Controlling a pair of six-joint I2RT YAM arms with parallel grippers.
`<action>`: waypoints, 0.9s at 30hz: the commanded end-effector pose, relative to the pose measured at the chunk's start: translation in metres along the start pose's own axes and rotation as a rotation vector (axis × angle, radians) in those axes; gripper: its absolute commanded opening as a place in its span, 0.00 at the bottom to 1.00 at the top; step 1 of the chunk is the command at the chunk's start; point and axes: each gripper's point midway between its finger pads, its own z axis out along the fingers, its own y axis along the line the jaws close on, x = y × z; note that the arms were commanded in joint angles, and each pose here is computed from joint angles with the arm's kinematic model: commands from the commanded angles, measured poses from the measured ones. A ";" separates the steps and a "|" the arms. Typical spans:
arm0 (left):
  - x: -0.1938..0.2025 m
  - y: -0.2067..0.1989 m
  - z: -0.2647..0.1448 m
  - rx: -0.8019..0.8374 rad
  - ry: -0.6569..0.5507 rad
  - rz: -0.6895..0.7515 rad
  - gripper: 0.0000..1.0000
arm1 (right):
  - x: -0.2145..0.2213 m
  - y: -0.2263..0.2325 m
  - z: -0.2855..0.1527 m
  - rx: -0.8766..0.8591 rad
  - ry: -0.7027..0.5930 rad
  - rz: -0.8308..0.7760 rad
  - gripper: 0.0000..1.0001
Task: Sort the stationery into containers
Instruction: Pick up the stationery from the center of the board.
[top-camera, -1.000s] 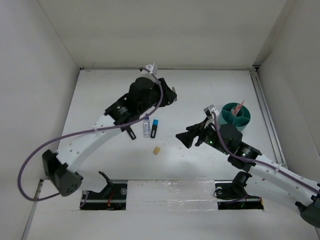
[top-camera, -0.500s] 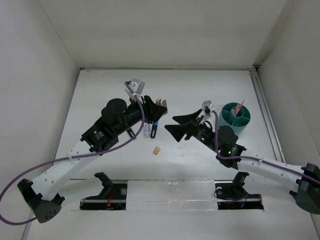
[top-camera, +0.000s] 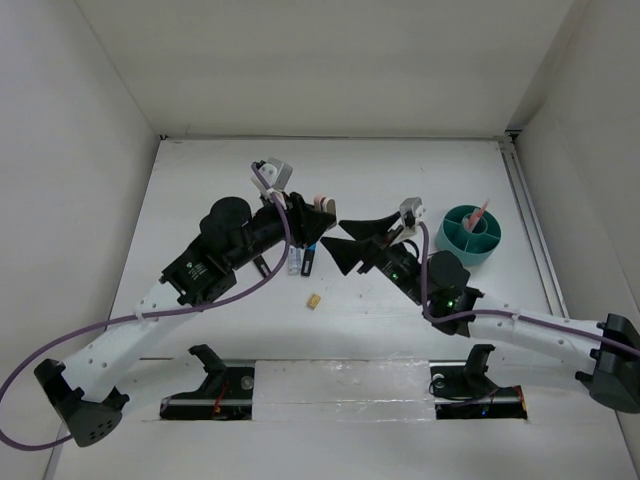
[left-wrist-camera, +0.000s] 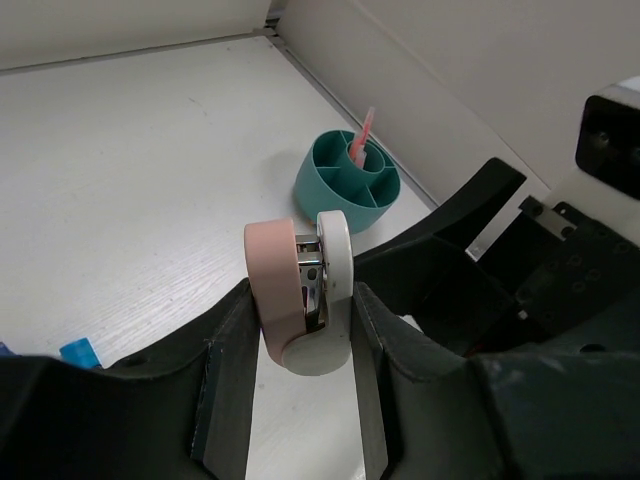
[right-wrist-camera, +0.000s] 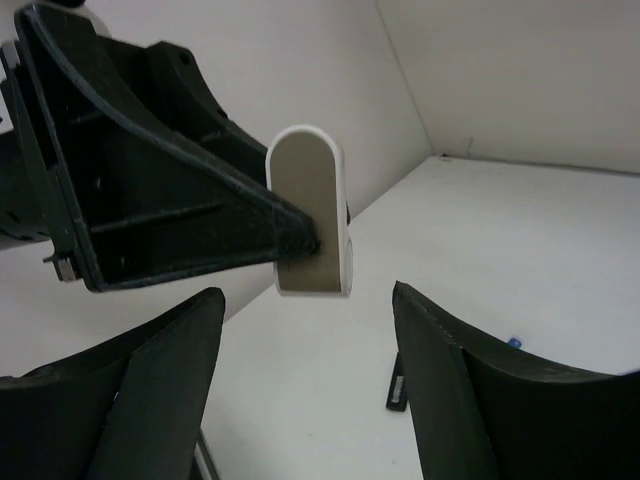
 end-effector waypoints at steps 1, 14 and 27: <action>-0.017 -0.008 -0.004 0.039 -0.053 0.069 0.00 | -0.039 0.003 0.003 0.036 -0.090 -0.028 0.74; -0.002 -0.018 -0.014 0.148 -0.016 0.237 0.00 | -0.062 -0.004 -0.009 0.155 -0.106 0.117 0.66; 0.008 -0.013 -0.014 0.155 -0.001 0.302 0.00 | -0.055 0.006 0.021 0.197 -0.110 0.161 0.66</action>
